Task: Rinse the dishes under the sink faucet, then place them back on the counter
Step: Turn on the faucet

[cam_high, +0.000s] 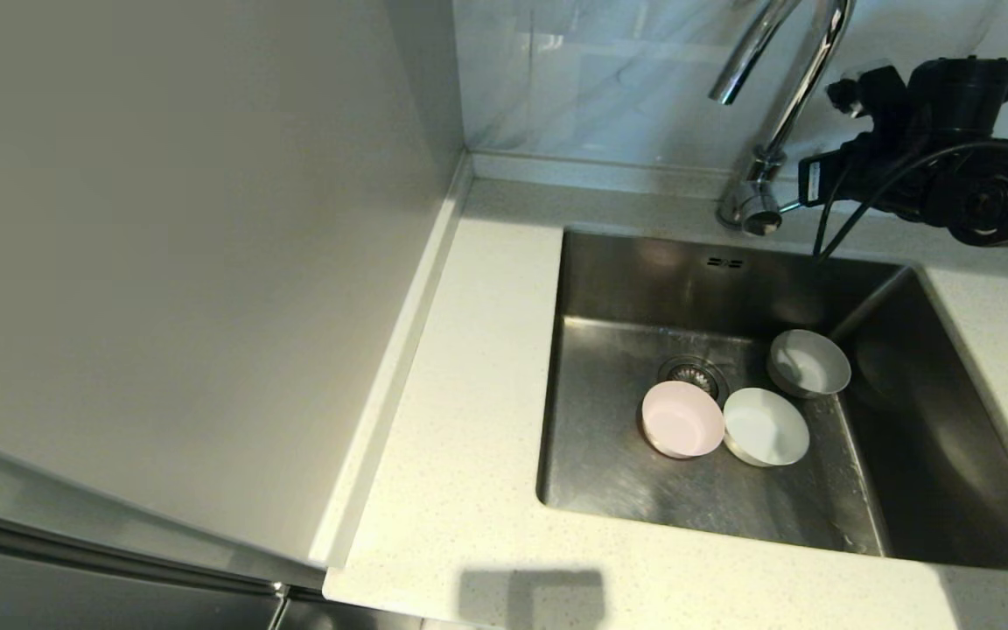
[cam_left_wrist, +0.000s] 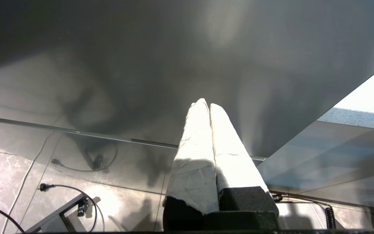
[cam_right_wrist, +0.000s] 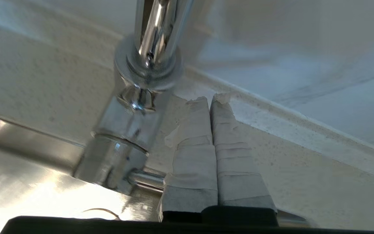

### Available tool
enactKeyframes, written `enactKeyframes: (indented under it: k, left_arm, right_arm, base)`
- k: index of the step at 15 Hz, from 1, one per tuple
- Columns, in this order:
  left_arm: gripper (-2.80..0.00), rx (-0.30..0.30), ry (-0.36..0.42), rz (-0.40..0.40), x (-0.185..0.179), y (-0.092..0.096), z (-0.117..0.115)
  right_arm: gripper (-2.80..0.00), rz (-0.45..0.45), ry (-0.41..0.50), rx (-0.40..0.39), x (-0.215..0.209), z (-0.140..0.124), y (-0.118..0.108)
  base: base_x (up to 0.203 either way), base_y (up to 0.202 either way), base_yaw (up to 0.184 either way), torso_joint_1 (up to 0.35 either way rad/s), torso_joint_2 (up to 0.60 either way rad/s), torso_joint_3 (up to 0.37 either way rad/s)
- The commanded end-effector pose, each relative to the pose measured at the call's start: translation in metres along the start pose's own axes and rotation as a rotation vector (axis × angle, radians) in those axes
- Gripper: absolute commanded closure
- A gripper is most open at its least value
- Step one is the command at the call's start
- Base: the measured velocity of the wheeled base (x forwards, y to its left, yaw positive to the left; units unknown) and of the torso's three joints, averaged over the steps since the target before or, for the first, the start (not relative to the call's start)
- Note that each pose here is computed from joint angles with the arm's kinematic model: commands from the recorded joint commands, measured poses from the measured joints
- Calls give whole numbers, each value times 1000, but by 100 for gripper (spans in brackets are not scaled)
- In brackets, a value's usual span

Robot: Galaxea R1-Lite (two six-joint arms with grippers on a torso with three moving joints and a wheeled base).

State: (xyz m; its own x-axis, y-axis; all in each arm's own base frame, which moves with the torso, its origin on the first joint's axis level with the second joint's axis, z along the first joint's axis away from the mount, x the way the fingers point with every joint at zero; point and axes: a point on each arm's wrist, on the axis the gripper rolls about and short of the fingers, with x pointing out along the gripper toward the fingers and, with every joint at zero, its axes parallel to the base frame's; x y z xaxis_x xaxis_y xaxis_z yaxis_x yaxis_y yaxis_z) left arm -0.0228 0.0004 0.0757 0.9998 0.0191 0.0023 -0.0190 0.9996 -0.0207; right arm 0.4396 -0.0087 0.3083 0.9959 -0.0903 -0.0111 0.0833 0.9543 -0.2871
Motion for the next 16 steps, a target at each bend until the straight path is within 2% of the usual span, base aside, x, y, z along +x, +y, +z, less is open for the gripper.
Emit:
enactKeyframes:
  k: [1,5,8,11,16]
  left_arm:
    - [0,-1,-4,1,0,0,0]
    - [0,-1,-4,1,0,0,0]
    - [0,-1,-4,1,0,0,0]
    - [0,-1,-4,1,0,0,0]
    - [0,-1,-4,1,0,0,0]
  right_arm:
    - [0,-9,14,-39,-1,-3,-6]
    - [0,-7,85,-146,-12,-10,-15]
    - [0,27,162,-188,-25,-15,-16]
    - [0,41,190,-197,-38,-16,-17]
    - [0,8,159,-177,-47,-4,-26]
  base:
    - [0,0,0,0,0,0]
    - [0,0,0,0,0,0]
    - [0,0,0,0,0,0]
    - [0,0,0,0,0,0]
    - [0,0,0,0,0,0]
